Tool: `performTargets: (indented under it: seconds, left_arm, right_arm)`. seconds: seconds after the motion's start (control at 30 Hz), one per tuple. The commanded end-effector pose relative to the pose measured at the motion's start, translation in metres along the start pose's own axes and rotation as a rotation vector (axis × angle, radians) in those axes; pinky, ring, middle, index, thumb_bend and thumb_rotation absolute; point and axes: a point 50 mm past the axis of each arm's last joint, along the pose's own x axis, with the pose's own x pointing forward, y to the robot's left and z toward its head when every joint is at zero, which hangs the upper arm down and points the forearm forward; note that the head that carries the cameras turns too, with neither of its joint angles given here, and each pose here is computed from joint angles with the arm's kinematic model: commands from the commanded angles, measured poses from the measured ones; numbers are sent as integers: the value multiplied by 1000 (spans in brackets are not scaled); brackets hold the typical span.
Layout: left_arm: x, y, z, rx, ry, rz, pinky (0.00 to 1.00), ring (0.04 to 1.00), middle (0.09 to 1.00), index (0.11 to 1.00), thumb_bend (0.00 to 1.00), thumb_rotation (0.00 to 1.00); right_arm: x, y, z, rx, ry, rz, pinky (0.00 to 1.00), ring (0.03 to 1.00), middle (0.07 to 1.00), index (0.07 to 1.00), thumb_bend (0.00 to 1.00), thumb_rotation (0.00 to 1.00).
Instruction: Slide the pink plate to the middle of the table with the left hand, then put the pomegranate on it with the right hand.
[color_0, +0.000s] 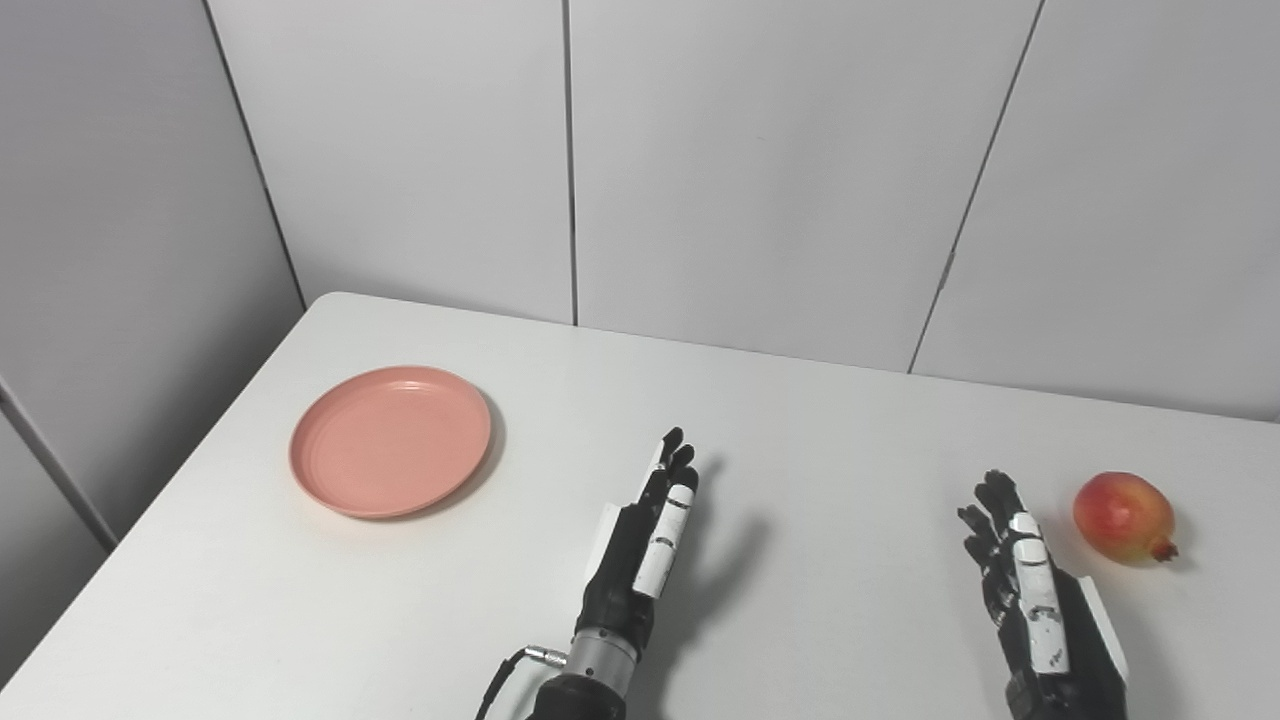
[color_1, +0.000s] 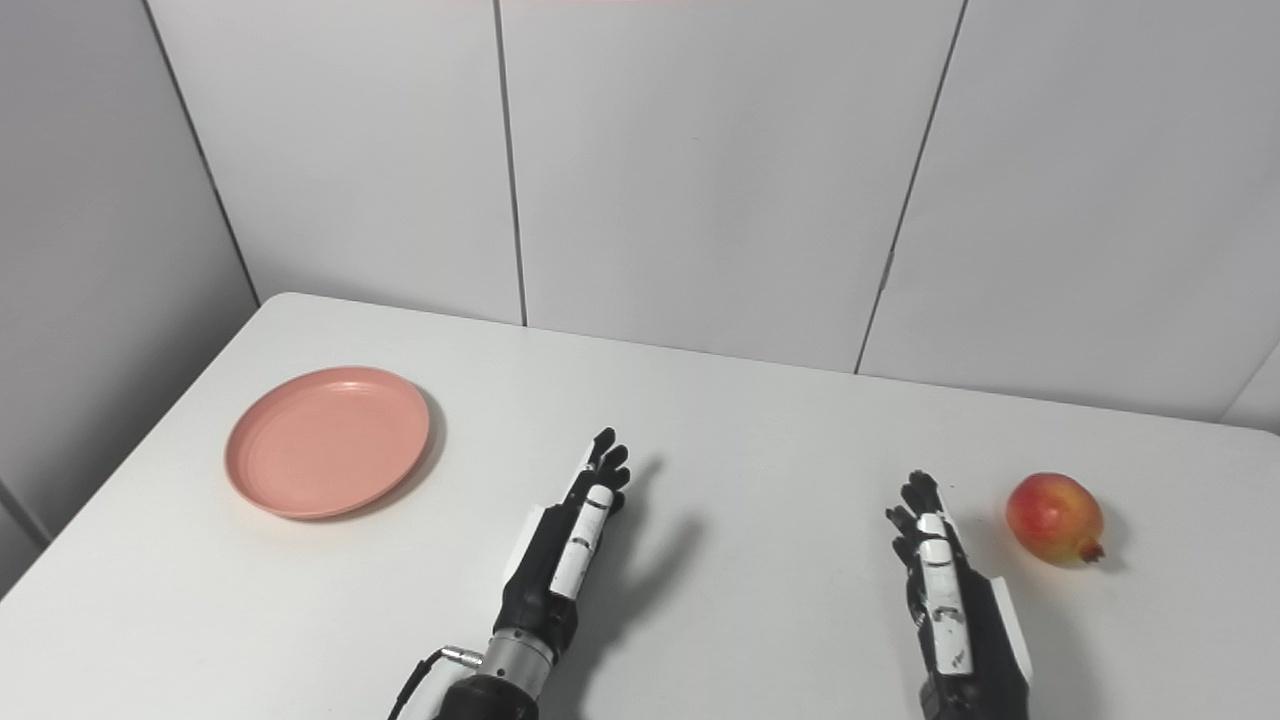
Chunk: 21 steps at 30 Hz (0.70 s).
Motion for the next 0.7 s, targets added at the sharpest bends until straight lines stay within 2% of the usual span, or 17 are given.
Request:
performTargets:
  seconds: [0.0, 0.67]
  left_arm:
    - [9, -17, 13, -14, -46, -17, 967, 974, 984, 979, 429, 1000]
    - [11, -20, 12, -18, -37, -21, 976, 980, 993, 990, 406, 1000]
  right_arm:
    - [3, -3, 14, 11, -100, 23, 1000, 975, 984, 970, 261, 1000]
    - [2, -2, 12, 4, -92, 19, 1000, 970, 975, 969, 221, 1000]
